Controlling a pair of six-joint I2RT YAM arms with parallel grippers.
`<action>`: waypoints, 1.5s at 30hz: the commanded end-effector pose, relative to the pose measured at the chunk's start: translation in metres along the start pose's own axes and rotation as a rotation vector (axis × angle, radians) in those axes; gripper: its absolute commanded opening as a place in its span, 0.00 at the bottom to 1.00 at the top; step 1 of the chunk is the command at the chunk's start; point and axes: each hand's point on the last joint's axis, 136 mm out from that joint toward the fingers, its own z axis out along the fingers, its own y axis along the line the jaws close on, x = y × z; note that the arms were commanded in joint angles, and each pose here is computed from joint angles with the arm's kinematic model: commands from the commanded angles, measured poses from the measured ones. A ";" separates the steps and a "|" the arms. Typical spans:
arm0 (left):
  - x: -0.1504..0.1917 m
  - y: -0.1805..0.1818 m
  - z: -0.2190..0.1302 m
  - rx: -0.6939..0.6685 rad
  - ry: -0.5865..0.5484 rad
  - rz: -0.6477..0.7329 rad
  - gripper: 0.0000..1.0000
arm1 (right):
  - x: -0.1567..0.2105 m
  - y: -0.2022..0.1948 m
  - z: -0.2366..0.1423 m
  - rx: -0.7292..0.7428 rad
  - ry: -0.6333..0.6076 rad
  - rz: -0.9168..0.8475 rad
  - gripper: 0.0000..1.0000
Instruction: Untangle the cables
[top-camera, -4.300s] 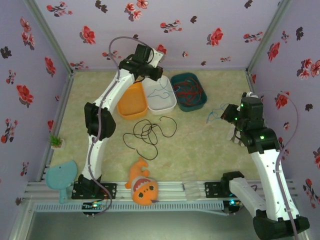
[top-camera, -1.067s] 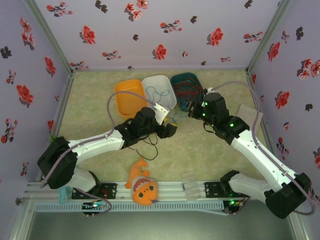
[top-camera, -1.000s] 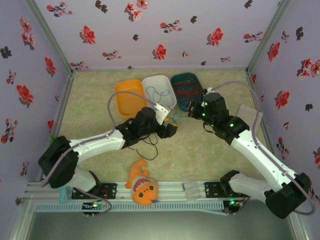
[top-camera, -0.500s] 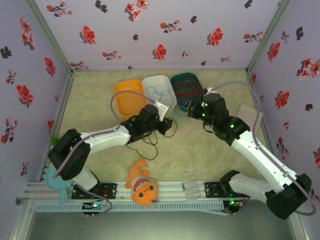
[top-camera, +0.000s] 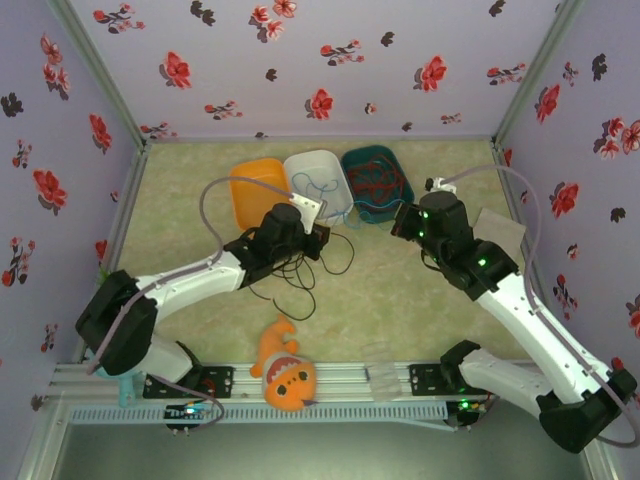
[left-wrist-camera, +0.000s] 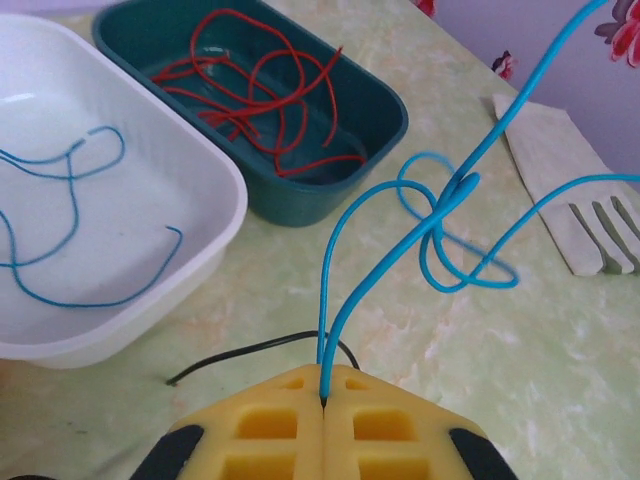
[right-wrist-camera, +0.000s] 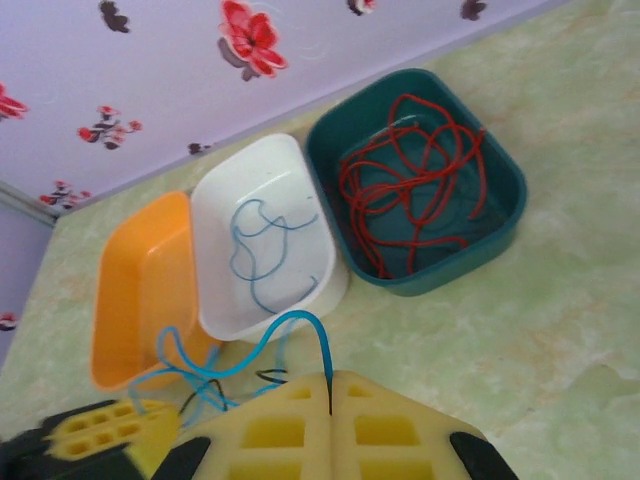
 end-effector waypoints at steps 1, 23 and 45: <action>-0.017 0.021 -0.028 -0.126 -0.051 0.074 0.00 | -0.015 -0.037 -0.023 0.196 -0.074 -0.046 0.00; -0.083 0.082 -0.125 -0.464 -0.100 0.325 0.00 | -0.049 -0.094 -0.074 0.503 -0.246 -0.110 0.14; -0.198 0.064 -0.161 -0.472 -0.288 0.345 0.00 | -0.042 -0.088 -0.051 0.421 -0.194 -0.083 0.69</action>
